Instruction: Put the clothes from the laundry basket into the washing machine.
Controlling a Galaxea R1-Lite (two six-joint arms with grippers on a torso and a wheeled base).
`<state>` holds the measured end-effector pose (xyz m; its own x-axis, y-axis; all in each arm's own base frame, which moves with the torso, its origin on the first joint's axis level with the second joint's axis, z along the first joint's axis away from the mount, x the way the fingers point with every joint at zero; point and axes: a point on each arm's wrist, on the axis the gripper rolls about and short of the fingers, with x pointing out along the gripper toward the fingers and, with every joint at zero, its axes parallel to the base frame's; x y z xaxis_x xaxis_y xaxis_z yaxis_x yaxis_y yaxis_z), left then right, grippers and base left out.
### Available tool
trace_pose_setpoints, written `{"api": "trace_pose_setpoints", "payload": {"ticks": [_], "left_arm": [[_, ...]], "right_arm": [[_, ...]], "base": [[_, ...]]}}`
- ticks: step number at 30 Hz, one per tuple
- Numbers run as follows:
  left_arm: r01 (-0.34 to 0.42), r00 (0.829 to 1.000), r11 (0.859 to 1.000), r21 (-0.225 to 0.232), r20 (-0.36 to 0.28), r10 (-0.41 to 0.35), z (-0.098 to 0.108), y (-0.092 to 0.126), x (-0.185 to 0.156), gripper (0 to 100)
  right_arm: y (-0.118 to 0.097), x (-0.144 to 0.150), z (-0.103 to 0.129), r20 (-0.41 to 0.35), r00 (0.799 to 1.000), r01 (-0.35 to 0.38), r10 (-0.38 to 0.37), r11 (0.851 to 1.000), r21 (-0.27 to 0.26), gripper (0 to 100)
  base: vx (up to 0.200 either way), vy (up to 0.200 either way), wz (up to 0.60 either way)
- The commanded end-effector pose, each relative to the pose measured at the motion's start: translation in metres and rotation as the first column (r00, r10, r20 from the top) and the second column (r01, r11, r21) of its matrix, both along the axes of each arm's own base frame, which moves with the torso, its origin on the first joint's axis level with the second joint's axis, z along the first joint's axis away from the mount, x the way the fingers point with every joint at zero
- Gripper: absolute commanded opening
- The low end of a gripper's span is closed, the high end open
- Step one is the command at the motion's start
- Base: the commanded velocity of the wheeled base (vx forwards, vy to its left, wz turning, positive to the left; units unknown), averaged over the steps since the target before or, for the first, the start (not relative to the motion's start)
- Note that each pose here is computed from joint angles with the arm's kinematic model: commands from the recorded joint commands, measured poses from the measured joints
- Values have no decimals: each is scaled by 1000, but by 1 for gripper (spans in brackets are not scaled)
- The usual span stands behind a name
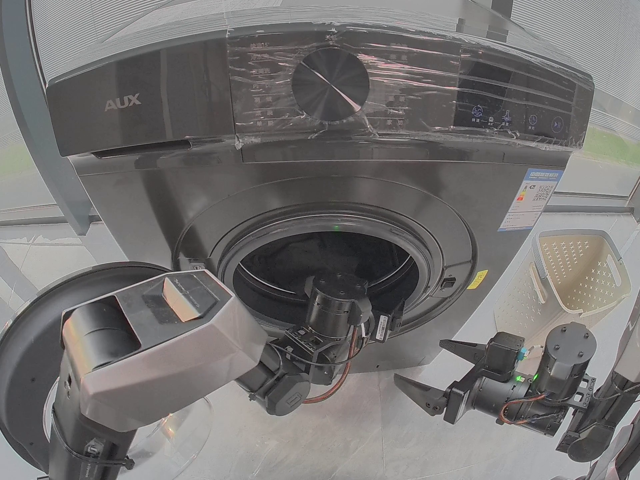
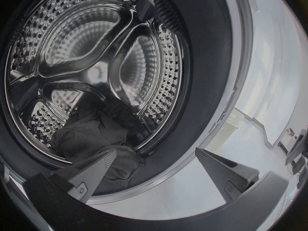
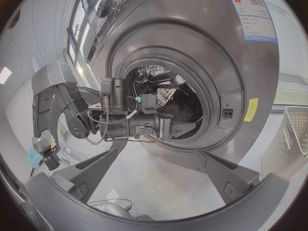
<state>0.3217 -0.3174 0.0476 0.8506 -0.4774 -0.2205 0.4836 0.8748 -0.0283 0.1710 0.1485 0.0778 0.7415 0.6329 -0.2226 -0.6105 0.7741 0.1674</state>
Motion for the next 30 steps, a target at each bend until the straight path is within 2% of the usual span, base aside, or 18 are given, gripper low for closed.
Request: {"api": "trace_pose_setpoints", "payload": {"ticks": [1, 3, 11, 17, 24, 25, 30], "left_arm": [[-5, 1000, 1000, -6, 11, 5, 11, 11, -8, 100], [-14, 1000, 1000, 0, 9, 14, 7, 15, -6, 100], [-117, 993, 992, 44, -6, 117, -25, 45, 43, 100], [-141, 990, 989, 49, -4, 141, -45, 47, 63, 100], [-129, 991, 990, 61, -17, 131, -63, 42, 71, 100], [-128, 991, 990, 66, -16, 129, -65, 42, 72, 0], [-131, 991, 989, 74, -16, 132, -74, 41, 77, 0]], "right_arm": [[-1, -1, 1, 1, 1000, 0, 0, 1000, 2, 100], [0, -1, 1, 1, 1000, -2, 2, 1000, 2, 100], [-1, -1, 1, 2, 1000, 1, -1, 1000, 1, 100], [0, 0, 1, 4, 1000, 0, 0, 1000, 4, 100], [0, 0, 1, 5, 1000, 0, 0, 1000, 5, 100], [0, 0, 1, 5, 1000, 0, 0, 1000, 5, 100], [0, 0, 1, 6, 1000, 0, 0, 1000, 6, 100]], "base": [[0, 0, 0], [0, 0, 0], [0, 0, 0], [0, 0, 0], [0, 0, 0], [0, 0, 0], [0, 0, 0]]}}
